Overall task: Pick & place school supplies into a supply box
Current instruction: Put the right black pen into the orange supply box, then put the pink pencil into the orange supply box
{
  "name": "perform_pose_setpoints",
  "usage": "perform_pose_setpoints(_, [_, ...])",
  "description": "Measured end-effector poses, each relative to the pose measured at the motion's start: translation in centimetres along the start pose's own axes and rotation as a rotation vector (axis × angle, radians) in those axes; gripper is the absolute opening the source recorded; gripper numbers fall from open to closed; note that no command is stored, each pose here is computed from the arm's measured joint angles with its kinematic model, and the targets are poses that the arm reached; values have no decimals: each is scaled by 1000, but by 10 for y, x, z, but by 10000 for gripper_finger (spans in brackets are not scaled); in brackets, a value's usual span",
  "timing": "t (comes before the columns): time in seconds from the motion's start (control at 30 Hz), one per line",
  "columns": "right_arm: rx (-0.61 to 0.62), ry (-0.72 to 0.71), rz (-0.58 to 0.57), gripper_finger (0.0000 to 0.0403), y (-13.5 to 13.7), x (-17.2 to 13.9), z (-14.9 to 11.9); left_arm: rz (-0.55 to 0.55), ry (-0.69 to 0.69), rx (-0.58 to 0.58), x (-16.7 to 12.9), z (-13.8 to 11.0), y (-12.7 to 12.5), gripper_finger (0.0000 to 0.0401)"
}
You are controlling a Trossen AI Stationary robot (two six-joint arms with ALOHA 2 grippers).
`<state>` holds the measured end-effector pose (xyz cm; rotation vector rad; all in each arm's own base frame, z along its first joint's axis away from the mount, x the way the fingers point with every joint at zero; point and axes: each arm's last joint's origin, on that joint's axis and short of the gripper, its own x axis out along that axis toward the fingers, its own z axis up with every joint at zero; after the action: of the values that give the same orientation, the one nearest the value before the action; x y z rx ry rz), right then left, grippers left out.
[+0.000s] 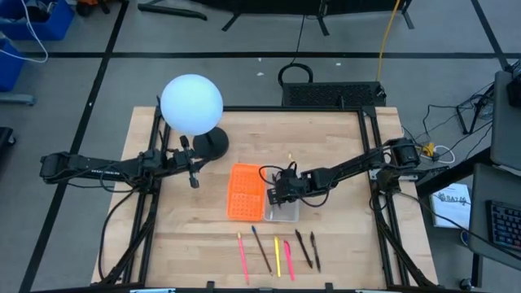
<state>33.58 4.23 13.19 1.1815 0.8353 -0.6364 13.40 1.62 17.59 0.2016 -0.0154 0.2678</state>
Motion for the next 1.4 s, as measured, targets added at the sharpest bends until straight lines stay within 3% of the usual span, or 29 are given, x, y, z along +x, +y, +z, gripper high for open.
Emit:
perform_pose_setpoints(0.2, [-20, -2, -1, 102, 0, -3, 0, -1, 0, -6, 0, 0, 0, 51])
perform_pose_setpoints(0.33, [-92, -94, 17, 124, 6, -17, 2, -2, -2, -25, 0, 0, 0, 51])
perform_pose_setpoints(0.6, [-249, -305, 66, 132, 17, -83, 9, -2, -2, -34, 0, 0, 0, 51])
perform_pose_setpoints(0.77, [-454, -380, 41, 129, 13, -126, 11, -3, -2, -36, 0, 0, 0, 51])
perform_pose_setpoints(0.9, [-566, -482, -6, 102, -6, -151, 7, 1, -1, -51, 0, 0, 0, 51])
perform_pose_setpoints(1.1, [-683, -558, 138, 10, -49, -149, 1, 5, -22, -66, 0, 2, 0, 51])
perform_pose_setpoints(1.4, [-791, -731, 263, 3, -105, -126, -3, 21, -25, -35, 0, 3, 1, 51])
